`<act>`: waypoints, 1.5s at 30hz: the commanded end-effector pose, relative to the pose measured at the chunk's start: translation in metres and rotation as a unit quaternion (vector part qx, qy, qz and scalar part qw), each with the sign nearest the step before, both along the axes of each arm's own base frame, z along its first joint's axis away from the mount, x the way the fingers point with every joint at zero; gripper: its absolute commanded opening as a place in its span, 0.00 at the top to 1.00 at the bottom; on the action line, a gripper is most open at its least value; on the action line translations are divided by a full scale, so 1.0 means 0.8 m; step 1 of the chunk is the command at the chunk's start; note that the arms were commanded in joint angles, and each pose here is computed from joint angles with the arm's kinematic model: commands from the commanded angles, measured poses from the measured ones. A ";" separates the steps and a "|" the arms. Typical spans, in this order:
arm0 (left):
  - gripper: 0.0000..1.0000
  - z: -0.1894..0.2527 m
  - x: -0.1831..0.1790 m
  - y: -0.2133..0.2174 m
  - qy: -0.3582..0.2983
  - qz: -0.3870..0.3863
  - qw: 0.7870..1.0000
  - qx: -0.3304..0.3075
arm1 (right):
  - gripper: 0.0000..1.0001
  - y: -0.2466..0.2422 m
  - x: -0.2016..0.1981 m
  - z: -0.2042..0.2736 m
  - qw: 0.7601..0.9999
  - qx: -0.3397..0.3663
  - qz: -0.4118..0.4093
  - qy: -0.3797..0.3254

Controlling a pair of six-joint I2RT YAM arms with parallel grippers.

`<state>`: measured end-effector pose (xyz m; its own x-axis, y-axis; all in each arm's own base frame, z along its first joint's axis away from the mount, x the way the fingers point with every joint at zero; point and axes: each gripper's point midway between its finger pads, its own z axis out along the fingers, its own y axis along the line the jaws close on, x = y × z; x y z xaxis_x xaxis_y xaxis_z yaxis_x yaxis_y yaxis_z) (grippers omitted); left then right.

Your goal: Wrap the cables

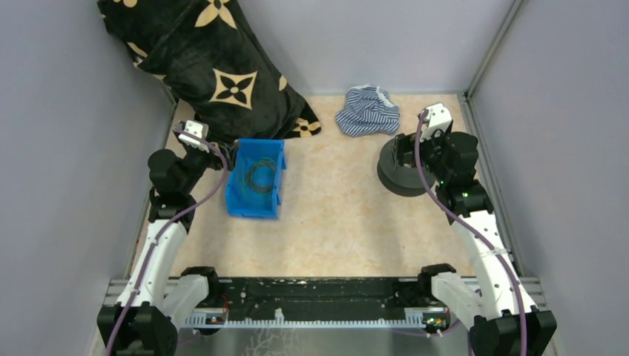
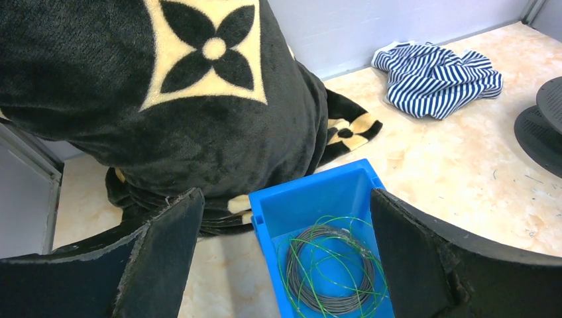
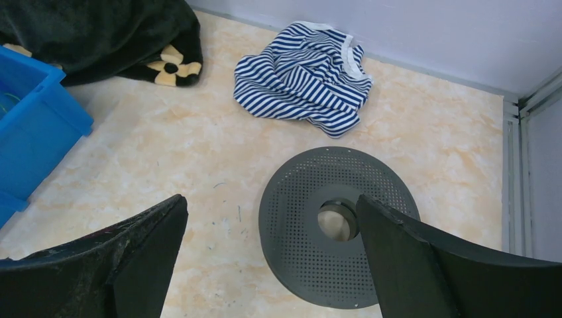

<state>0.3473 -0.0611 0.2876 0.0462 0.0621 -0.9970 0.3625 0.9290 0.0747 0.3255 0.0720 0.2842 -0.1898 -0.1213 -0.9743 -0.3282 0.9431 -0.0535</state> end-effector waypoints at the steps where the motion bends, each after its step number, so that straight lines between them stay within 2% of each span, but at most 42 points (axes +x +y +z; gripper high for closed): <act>1: 0.00 0.008 -0.001 -0.002 -0.014 -0.008 1.000 -0.002 | 0.01 -0.002 0.002 0.023 0.999 0.000 0.000 -0.040; 16: 0.00 -0.001 0.005 0.004 -0.003 0.006 1.000 0.008 | 0.01 -0.004 0.001 0.024 0.999 -0.005 -0.002 -0.042; 28: 0.01 -0.065 0.041 0.010 0.104 0.011 0.994 0.030 | 0.01 -0.008 0.006 0.018 0.999 -0.016 -0.007 -0.039; 34: 0.08 -0.106 0.075 0.017 0.184 0.026 0.982 0.028 | 0.01 -0.004 0.007 0.012 0.999 -0.018 0.003 -0.034; 41: 0.25 -0.145 0.112 0.018 0.256 0.033 0.966 0.018 | 0.01 -0.002 0.008 0.008 0.999 -0.020 0.008 -0.031; 45: 0.32 -0.169 0.121 0.018 0.292 0.036 0.956 0.015 | 0.01 -0.002 0.008 0.006 0.999 -0.023 0.008 -0.030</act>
